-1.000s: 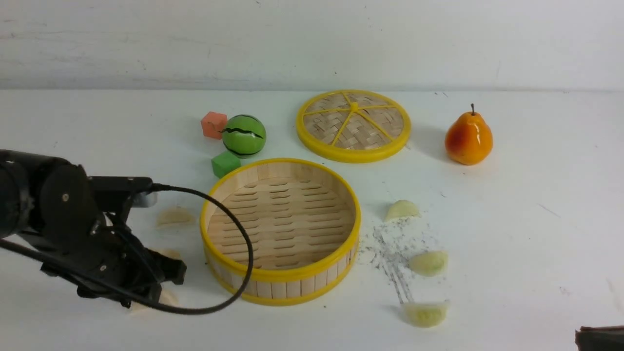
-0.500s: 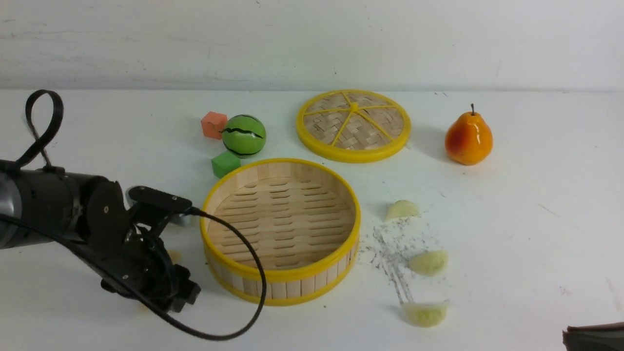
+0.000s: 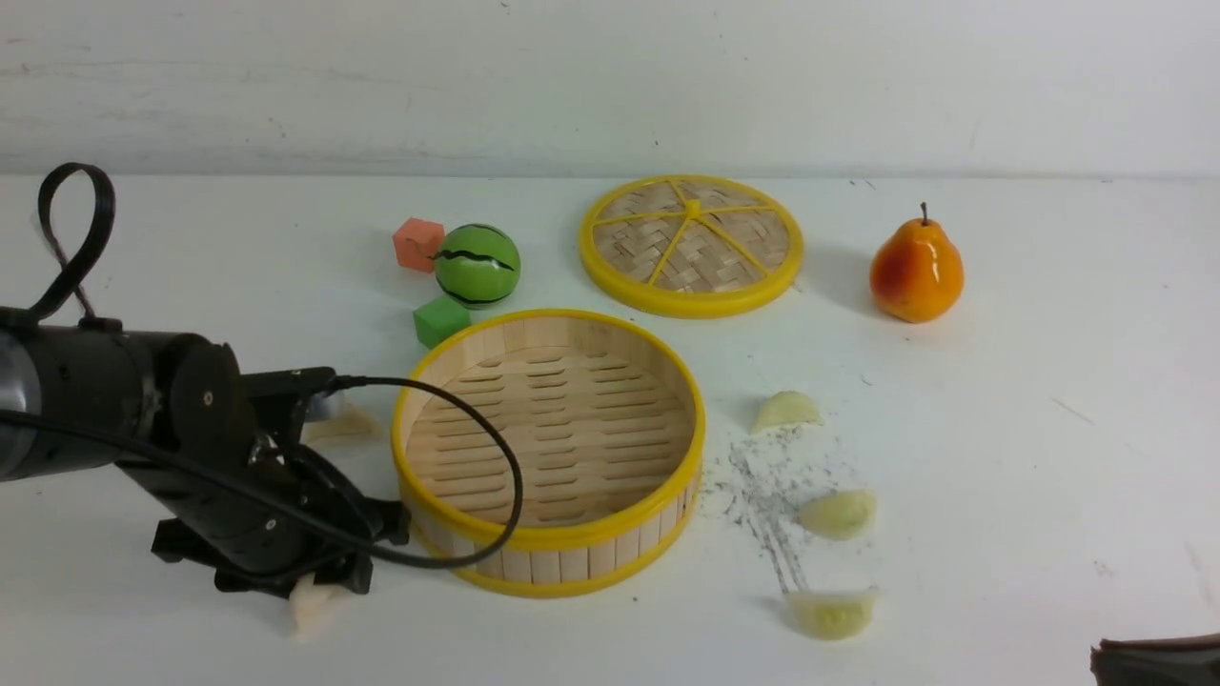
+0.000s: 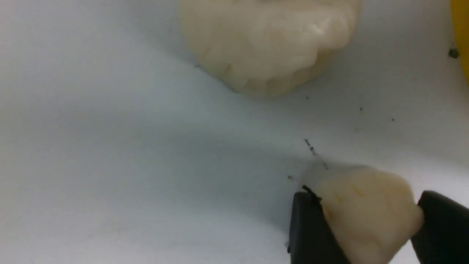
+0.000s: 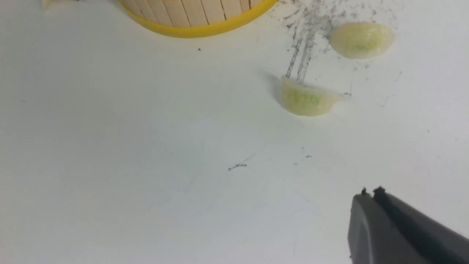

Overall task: Put the dumplings into the steamer on the white table.
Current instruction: 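Reach for and grasp a dumpling on the table with the left gripper, then place the dumpling into the bamboo steamer basket with the left gripper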

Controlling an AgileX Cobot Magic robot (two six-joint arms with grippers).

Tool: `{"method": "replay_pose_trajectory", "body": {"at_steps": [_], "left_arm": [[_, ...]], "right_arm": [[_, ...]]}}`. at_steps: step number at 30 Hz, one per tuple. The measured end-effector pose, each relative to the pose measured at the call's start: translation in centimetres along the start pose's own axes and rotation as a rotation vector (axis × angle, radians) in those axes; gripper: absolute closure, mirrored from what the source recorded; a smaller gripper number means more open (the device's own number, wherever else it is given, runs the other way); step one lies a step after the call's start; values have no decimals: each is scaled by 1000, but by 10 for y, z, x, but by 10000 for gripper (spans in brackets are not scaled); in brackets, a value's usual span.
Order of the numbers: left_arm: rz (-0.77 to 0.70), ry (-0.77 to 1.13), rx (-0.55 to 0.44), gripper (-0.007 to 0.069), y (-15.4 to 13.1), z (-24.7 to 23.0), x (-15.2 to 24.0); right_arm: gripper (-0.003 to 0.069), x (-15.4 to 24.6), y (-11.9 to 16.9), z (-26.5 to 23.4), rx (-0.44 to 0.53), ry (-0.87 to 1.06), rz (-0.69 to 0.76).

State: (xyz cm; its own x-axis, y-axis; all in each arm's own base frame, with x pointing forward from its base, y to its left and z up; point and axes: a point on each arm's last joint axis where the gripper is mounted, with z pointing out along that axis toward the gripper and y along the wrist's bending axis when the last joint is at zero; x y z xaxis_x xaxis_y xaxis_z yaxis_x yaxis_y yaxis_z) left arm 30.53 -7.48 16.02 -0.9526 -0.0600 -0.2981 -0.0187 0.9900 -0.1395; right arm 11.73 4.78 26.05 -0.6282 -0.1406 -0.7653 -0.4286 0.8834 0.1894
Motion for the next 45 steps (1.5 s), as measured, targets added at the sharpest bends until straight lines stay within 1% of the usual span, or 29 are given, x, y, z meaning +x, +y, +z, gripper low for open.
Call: {"method": "replay_pose_trajectory", "body": {"at_steps": [3, 7, 11, 15, 18, 19, 20, 22, 23, 24, 29, 32, 34, 35, 36, 37, 39, 41, 42, 45], "left_arm": [[0, 10, -4, 237, 0, -1, 0], [2, 109, -23, 175, 0, -5, 4], [27, 131, -33, 167, 0, -8, 3], [115, 142, -34, 173, 1, -8, 3], [159, 145, -31, 194, 1, -8, 3], [194, 146, -28, 225, 1, -8, 3], [237, 148, -25, 276, 1, -8, 4], [271, 146, -23, 343, 1, -8, 3], [290, 145, -20, 406, 1, -8, 3], [294, 144, -19, 414, 1, -8, 3], [293, 158, -16, 409, 0, -11, 4], [272, 191, 13, 409, -5, -34, 2], [246, 119, 59, 409, -13, -58, -9], [209, 51, 106, 409, -20, -75, -18], [199, 40, 116, 409, -21, -78, -20], [151, -35, 182, 409, -30, -95, -31], [98, -131, 263, 409, -42, -113, -52], [66, -180, 291, 409, -49, -113, -71], [66, -180, 291, 409, -49, -113, -73], [11, -160, 289, 410, -55, -86, -100]], "right_arm": [[661, 0, 0, 0, 1, -3, 1], [660, 0, 0, 0, 0, -3, 3], [659, 0, 0, 0, -1, -5, 6], [657, 0, 0, 0, -3, -6, 9], [655, 0, 0, 0, -3, -6, 9], [654, 0, 0, 0, -3, -6, 9], [653, 0, 0, 0, -4, -7, 10], [652, -1, 1, 0, -6, -8, 14], [652, -1, 1, 0, -7, -9, 15], [651, -1, 1, 0, -7, -9, 15], [648, -1, 1, 0, -7, -9, 15], [647, -1, 1, 0, -7, -9, 15], [647, -1, 1, 0, -7, -9, 15], [647, -1, 0, 0, -6, -10, 15], [647, -1, 0, 0, -4, -12, 15], [647, -1, 0, 0, -2, -16, 15], [647, -2, 0, 0, 2, -22, 16], [647, -2, 0, 0, 3, -24, 16], [647, -2, 0, 0, 3, -24, 16], [645, -2, 0, 0, 3, -24, 16]]}}
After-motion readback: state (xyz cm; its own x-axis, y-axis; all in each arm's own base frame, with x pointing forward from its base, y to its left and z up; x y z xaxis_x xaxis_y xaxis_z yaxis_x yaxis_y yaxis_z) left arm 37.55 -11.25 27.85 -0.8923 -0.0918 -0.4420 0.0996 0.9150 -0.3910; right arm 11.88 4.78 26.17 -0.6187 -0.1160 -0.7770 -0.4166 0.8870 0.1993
